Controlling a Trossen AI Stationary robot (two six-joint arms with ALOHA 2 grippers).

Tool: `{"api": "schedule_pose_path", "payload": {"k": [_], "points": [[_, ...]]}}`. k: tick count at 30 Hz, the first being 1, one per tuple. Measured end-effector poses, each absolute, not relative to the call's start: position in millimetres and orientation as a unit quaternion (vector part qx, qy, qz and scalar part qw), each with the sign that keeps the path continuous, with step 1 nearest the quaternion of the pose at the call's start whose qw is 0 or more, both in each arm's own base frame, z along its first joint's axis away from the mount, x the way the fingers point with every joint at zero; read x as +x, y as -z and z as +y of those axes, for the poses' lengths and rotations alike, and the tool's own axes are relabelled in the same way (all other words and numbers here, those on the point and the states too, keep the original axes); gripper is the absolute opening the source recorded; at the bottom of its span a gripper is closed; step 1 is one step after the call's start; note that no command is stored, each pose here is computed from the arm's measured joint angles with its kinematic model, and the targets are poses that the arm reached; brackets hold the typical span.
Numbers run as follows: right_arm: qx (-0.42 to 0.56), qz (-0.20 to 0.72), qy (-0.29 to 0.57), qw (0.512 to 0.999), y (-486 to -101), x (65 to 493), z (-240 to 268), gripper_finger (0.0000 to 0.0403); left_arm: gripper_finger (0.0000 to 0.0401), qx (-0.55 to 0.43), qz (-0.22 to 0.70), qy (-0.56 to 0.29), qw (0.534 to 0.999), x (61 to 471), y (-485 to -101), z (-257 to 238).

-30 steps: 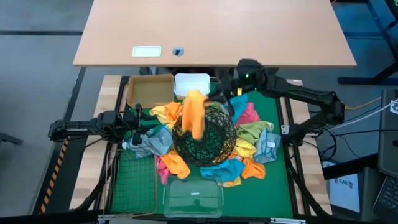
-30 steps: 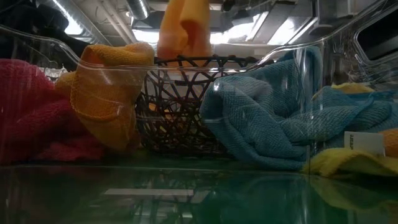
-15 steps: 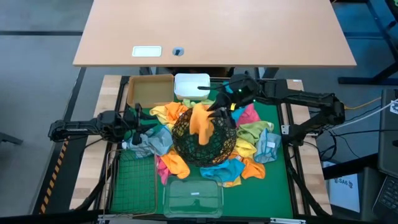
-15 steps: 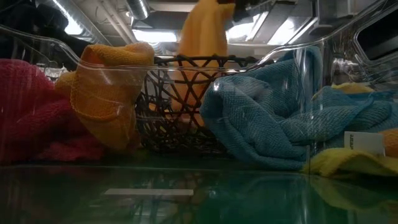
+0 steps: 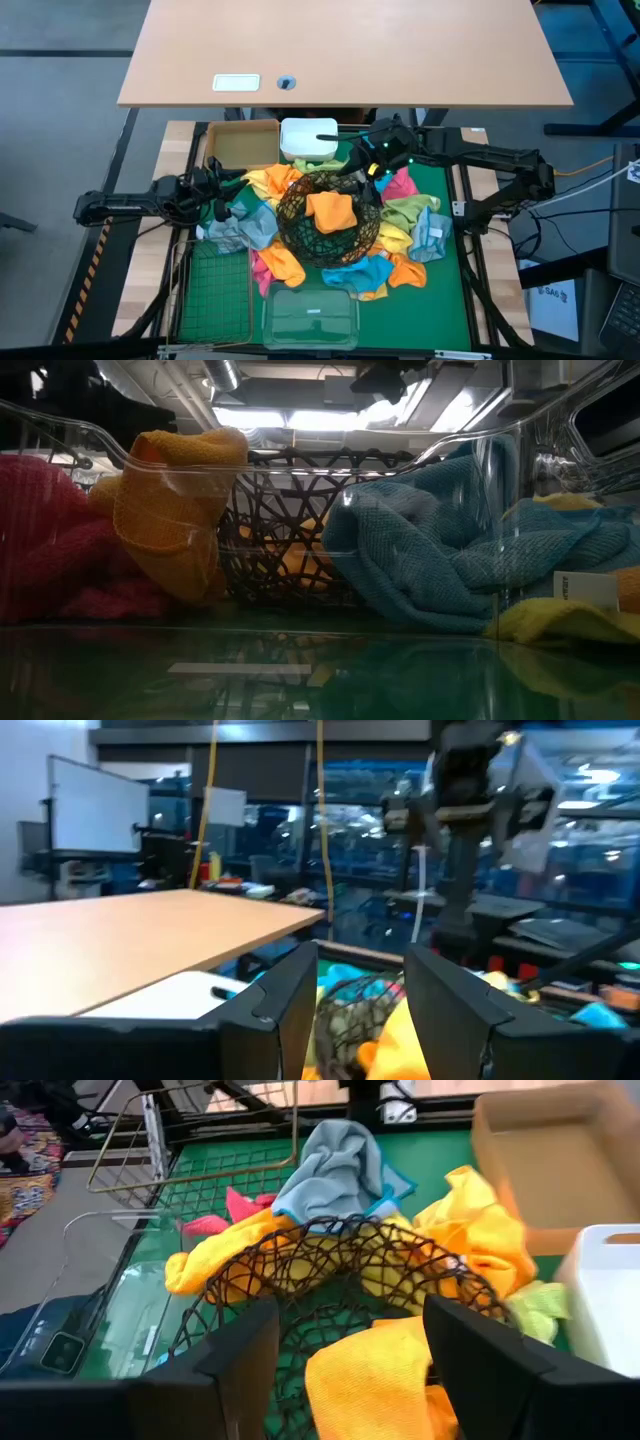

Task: Sort microfiber towel by color & place in baskets
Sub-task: Put the orange towel into the black wire basket

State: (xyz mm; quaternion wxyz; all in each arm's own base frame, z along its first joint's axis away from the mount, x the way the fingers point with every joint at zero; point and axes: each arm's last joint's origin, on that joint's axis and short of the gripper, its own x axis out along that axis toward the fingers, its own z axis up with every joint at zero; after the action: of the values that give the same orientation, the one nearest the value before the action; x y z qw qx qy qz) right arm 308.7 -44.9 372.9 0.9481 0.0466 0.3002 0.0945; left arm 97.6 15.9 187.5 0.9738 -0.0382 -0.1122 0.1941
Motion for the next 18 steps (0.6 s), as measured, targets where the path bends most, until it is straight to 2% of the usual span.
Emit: {"api": "schedule_pose_path", "payload": {"k": [9,13,18], "points": [[0.021,0.299,-0.04,0.953,-412,296,-46,0.0248,0.0145,-0.067,-0.06,-0.249,0.964,110,-177,20],[0.017,0.301,-0.025,0.953,-416,294,-47,0.0248,0.0145,-0.09,-0.044,-0.26,0.96,115,-178,23],[0.018,0.31,-0.024,0.95,-414,293,-47,0.0248,0.0145,-0.088,-0.029,-0.266,0.959,126,-197,27]]}}
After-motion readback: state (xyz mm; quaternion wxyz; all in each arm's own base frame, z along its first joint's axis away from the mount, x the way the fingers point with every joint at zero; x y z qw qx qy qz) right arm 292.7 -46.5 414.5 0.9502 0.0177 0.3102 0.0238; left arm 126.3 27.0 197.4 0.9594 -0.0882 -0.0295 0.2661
